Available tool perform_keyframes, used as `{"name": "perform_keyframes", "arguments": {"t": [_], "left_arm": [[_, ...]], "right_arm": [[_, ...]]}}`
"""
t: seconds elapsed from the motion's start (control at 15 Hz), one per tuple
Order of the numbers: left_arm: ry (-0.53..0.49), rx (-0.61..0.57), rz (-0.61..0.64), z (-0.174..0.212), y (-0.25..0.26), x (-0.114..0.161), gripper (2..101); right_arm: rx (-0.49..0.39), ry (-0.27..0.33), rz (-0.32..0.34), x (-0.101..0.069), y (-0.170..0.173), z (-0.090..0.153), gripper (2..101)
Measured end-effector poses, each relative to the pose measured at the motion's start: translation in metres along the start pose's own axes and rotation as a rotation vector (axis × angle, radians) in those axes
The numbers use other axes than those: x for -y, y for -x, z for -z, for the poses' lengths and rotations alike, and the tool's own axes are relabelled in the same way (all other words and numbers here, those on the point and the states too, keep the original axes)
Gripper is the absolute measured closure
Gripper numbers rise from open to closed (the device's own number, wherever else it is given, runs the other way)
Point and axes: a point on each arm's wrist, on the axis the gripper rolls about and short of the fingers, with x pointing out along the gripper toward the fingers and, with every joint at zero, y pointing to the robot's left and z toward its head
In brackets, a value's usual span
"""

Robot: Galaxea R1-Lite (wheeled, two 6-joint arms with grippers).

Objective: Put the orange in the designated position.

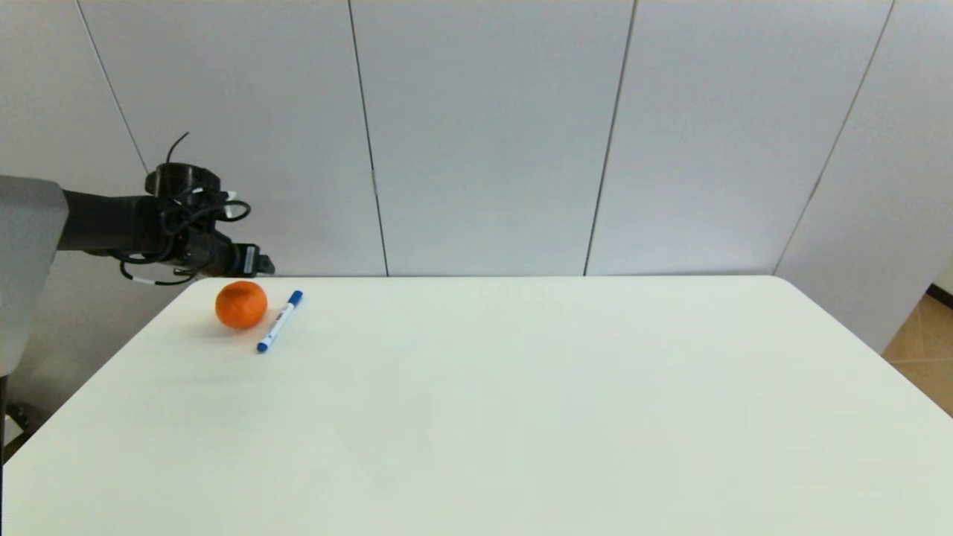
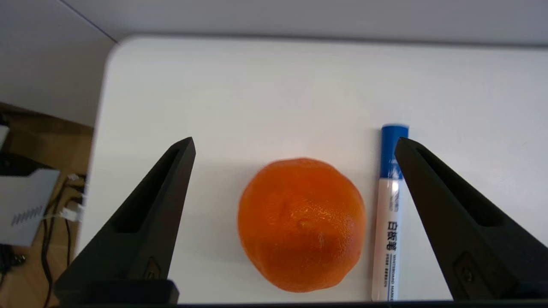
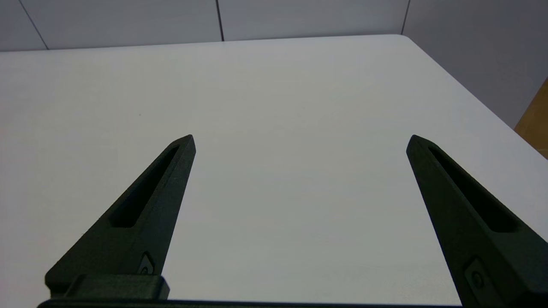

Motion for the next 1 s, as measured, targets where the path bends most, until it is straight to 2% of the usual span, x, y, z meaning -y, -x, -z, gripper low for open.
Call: {"name": "perform_keyframes", "arguments": {"t": [0.4,0.73,1.0], "left_arm": [[-0.016,0.149,0.000,-0.034,0.055,0.003,7.1],[-0.060,0.295,0.024,-0.055,0.130,0.016,6.2],[-0.090,0.400,0.038,-0.056,0.196,0.021,6.0]], "right_arm": [[0.000,0.000,0.000,0.000,0.000,0.000,4.3],[0.000,0.000,0.000,0.000,0.000,0.000,4.3],[0.000,0.000,0.000,0.000,0.000,0.000,4.3]]}}
